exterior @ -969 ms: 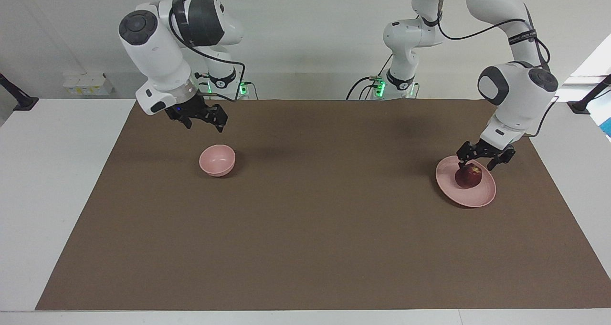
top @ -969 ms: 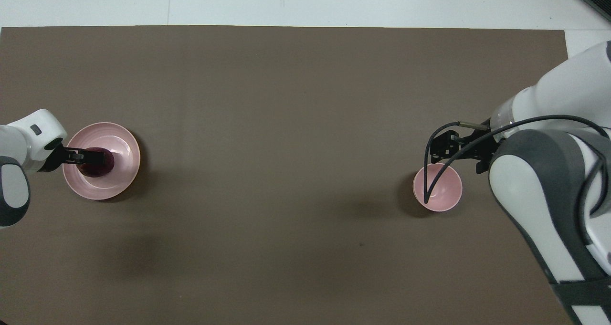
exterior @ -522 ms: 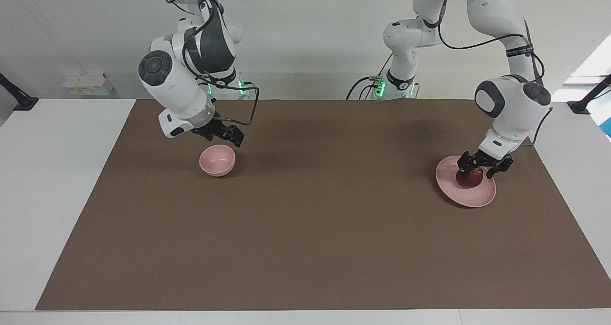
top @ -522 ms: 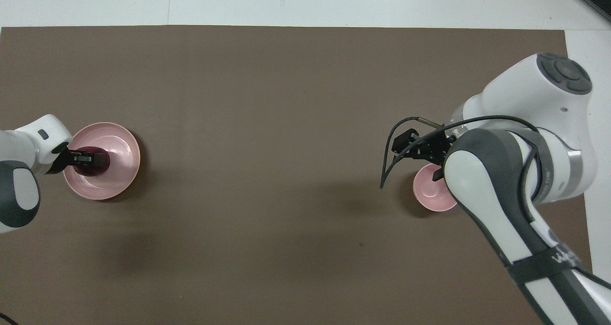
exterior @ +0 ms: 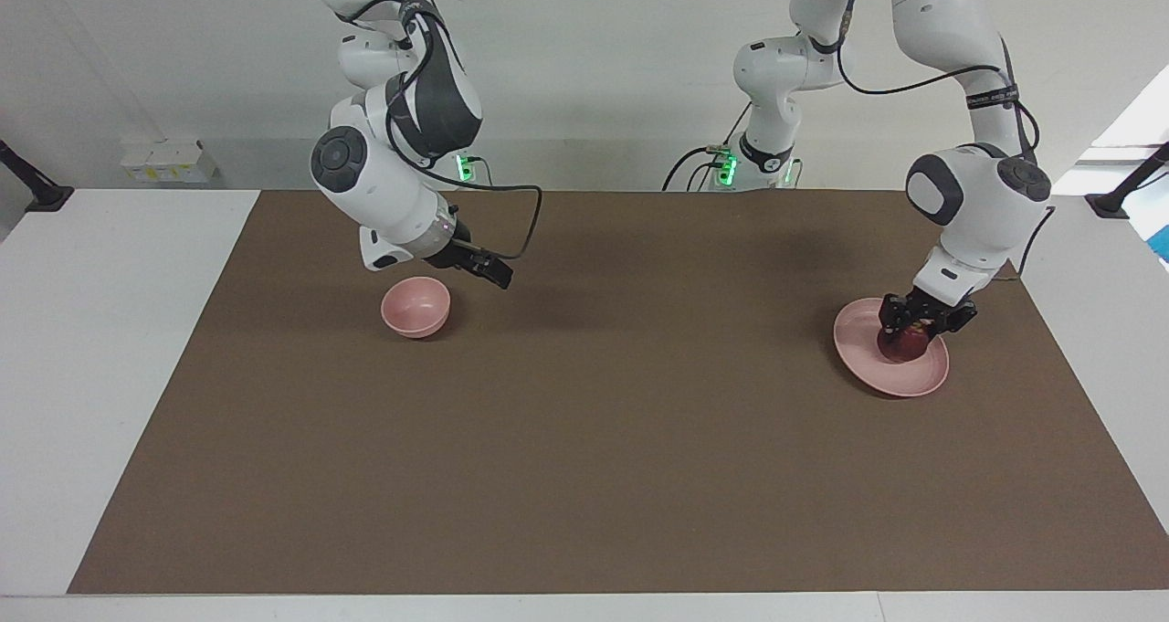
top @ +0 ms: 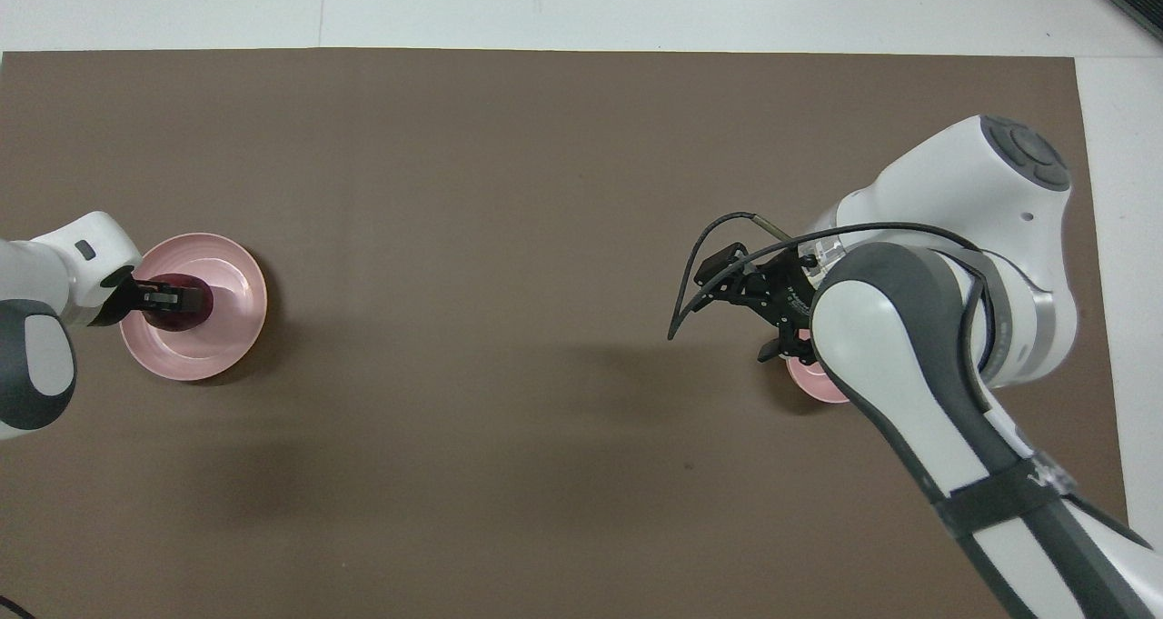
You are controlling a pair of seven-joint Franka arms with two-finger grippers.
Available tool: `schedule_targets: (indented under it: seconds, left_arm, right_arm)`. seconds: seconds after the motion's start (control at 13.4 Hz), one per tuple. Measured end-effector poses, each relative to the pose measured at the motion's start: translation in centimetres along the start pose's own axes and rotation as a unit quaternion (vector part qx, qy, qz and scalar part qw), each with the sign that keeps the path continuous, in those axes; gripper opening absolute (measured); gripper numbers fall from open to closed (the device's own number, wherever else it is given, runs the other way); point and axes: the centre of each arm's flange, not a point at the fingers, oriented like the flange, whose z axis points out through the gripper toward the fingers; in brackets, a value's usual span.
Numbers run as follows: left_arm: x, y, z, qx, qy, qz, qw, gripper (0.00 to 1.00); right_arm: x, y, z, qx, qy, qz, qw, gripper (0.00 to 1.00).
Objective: Move apple from plate to bowl
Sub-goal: 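Lift the apple toward the right gripper while the right gripper approaches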
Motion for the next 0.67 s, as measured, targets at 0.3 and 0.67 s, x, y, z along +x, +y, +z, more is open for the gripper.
schedule_targets:
  seconds: [0.3,0.67]
  left_arm:
    - [0.7,7.6,-3.7,-0.127,0.032,-0.029,0.991,0.64]
    - [1.3,16.2,-3.2,-0.275,0.047,-0.075,0.957,0.64]
  right_arm:
    - [-2.0,-2.1,1.4,0.056,-0.061,0.055,0.995,1.0]
    - [-4.0,-4.9,3.6,0.116,-0.117,0.108,0.98,1.0]
